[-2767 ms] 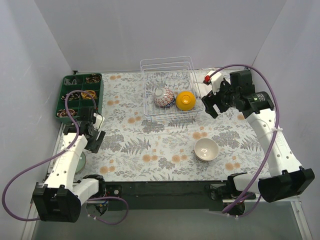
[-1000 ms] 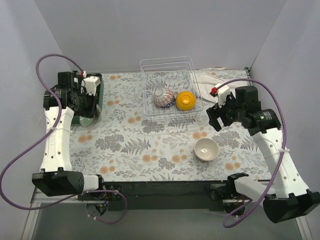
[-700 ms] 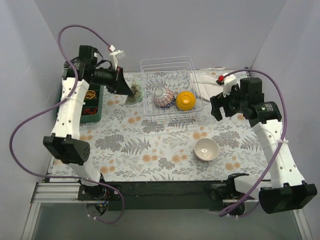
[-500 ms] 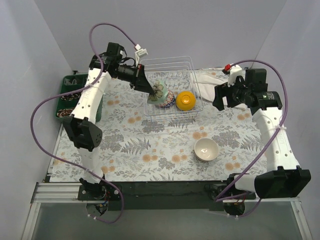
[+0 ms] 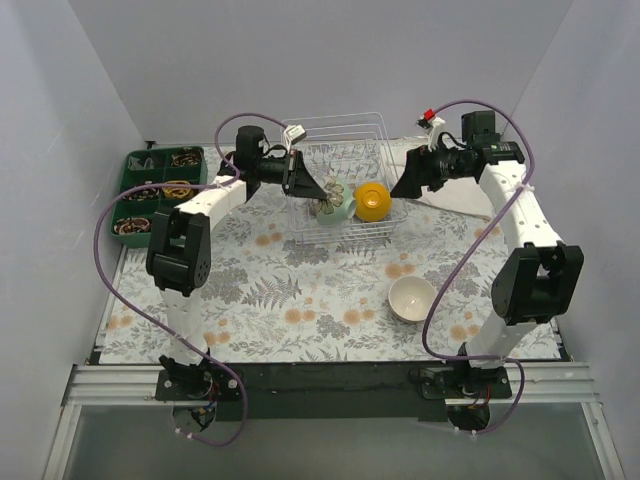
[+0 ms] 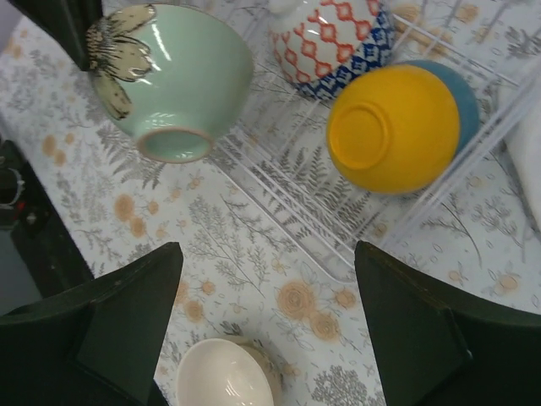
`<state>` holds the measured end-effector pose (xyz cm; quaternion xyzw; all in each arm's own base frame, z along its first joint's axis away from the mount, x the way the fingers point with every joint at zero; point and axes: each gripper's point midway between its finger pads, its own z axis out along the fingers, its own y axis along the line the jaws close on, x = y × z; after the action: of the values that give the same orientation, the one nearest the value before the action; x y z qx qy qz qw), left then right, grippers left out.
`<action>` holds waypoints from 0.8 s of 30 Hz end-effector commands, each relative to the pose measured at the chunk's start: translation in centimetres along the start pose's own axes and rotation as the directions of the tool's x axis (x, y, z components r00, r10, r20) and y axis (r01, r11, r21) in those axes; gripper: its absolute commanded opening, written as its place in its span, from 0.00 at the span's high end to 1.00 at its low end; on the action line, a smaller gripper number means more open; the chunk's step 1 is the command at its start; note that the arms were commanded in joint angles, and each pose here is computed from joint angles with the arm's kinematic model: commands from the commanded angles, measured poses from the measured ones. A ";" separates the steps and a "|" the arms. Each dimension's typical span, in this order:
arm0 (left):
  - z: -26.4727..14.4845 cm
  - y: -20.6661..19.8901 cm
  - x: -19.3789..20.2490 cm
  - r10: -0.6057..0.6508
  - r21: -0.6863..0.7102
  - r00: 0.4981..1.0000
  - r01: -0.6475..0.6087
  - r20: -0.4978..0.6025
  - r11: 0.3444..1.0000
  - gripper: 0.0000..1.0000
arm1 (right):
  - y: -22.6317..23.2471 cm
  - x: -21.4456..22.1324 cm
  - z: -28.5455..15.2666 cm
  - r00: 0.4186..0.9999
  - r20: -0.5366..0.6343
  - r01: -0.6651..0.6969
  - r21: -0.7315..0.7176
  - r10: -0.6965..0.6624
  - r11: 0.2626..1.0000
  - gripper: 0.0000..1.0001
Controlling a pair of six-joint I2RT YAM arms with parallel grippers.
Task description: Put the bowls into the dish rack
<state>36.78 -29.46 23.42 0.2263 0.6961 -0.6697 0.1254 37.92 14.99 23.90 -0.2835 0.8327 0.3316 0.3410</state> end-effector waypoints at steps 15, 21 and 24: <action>2.3 -1.3 -7.2 0.257 0.068 0.966 -0.259 0.032 0.963 1.00 | 3.4 -3.7 5.3 0.884 -0.069 -0.430 -0.511 0.463 0.745 0.07; 2.5 -1.2 -6.9 0.240 0.066 0.970 -0.242 0.026 0.968 1.00 | 2.7 -4.1 6.5 0.874 -0.081 -0.448 -0.518 0.480 0.729 0.07; 2.5 -1.3 -6.8 0.238 0.072 0.971 -0.239 0.021 0.968 1.00 | 2.7 -3.7 7.2 0.865 -0.097 -0.468 -0.509 0.492 0.722 0.07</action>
<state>42.50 -33.04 24.23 0.2710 0.6618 -0.6779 0.1702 40.50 22.14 22.80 -0.1184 0.7610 0.6147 0.1704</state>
